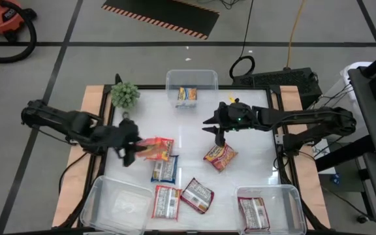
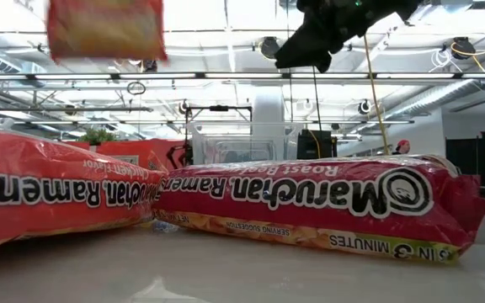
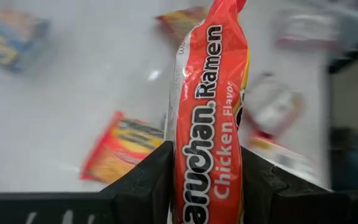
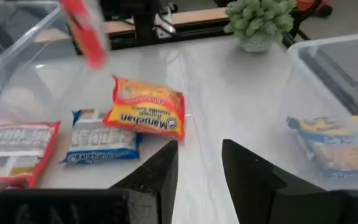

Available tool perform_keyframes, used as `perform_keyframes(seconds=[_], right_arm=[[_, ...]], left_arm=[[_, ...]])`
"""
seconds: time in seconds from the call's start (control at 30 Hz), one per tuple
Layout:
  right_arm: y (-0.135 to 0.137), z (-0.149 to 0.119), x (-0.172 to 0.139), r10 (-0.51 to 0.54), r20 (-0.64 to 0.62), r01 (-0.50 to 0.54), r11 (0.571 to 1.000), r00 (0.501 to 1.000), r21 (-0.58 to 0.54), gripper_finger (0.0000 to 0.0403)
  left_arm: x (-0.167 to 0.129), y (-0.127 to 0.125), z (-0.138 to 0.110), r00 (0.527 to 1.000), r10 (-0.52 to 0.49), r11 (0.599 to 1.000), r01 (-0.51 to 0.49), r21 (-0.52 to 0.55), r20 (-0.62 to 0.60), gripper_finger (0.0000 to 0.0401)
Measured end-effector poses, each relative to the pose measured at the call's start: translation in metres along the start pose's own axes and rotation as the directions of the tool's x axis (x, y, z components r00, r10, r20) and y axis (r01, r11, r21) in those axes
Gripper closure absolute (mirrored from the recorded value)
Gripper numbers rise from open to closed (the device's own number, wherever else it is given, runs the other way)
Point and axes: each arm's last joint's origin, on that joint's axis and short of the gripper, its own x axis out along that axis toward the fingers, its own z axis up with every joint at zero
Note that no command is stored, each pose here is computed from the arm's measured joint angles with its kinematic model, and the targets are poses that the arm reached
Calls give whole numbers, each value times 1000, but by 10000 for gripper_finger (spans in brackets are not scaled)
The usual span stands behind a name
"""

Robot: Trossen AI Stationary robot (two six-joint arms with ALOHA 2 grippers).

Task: Sort Maruchan noodles
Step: Put the top orange noodle pack into the left transparent bin

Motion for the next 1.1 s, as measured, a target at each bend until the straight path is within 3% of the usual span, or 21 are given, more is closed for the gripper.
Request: perform_keyframes(seconds=[0.23, 0.33, 0.53, 0.67, 0.87, 1.1], right_arm=[[3, -20, 7, 11, -81, -12, 1000, 997, -9, 286], [3, -26, 8, 12, -94, -13, 1000, 995, -8, 287], [4, -37, 10, 15, -127, -8, 998, 992, 55, 287], [10, -43, 10, 33, -147, -20, 996, 989, 87, 287], [23, -45, 9, 71, -151, -53, 991, 986, 120, 287], [37, -43, 8, 121, -114, -107, 987, 986, 119, 287]], left_arm=[[-37, -21, -7, 954, -287, 957, 289, 9, -84, 263], [-42, -28, -16, 920, -357, 932, 363, 7, -161, 263], [-42, -38, -37, 896, -314, 940, 341, 32, -315, 263], [-39, -47, -48, 862, -297, 947, 322, -9, -411, 263], [-32, -67, -58, 827, -318, 944, 321, -74, -464, 263], [-15, -89, -75, 804, -242, 965, 256, -51, -543, 263]])
